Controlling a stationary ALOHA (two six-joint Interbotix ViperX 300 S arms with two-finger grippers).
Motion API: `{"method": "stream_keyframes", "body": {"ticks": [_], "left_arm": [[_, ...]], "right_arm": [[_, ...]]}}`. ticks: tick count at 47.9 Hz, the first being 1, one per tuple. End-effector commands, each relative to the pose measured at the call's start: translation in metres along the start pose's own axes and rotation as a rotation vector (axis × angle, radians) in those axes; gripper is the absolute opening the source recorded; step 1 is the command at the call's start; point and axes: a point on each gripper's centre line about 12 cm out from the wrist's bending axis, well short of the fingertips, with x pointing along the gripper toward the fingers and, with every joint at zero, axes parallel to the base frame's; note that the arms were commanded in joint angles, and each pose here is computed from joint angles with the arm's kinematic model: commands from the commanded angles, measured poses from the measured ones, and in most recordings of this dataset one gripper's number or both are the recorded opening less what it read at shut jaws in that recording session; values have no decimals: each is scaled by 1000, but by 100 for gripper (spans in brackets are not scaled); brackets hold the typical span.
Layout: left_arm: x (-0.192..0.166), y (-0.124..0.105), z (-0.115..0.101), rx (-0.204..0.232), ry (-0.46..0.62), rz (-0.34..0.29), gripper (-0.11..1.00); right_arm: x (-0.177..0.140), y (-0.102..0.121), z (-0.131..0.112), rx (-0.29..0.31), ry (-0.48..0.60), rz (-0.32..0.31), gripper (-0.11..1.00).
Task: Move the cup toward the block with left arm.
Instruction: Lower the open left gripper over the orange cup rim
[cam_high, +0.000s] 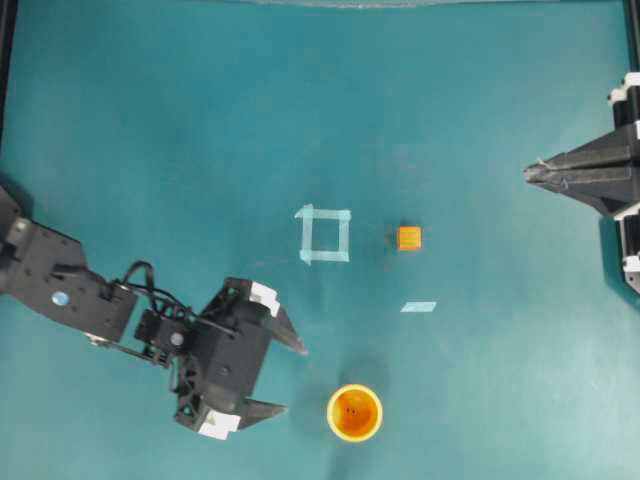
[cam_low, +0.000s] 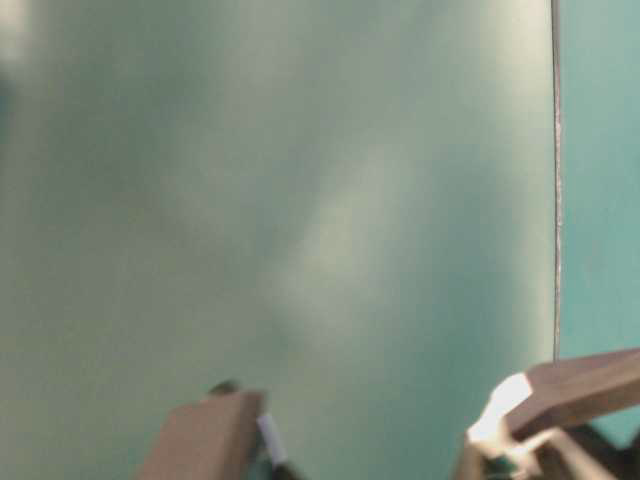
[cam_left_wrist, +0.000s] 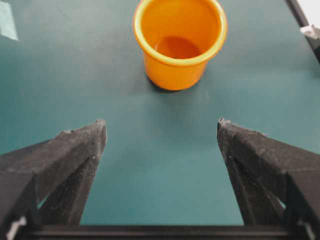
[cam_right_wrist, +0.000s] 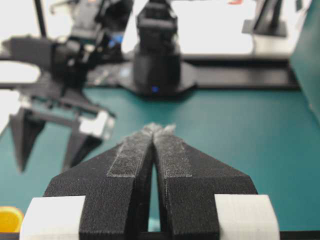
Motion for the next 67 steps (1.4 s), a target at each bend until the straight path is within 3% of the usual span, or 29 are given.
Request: {"method": "stream_keyframes", "body": {"ticks": [1,34,67], "left_arm": [[6,-4,12,7,-31,-8,86],[57,-4,17,-1,-50,-9,86],[80,-14,29,-5,-73,-26,86]], "right_arm": [[1,0,11,1,-31,-2,0],[2,0,7,1,-8,-2,0],[2,0,3,0,28,-2,0]]}}
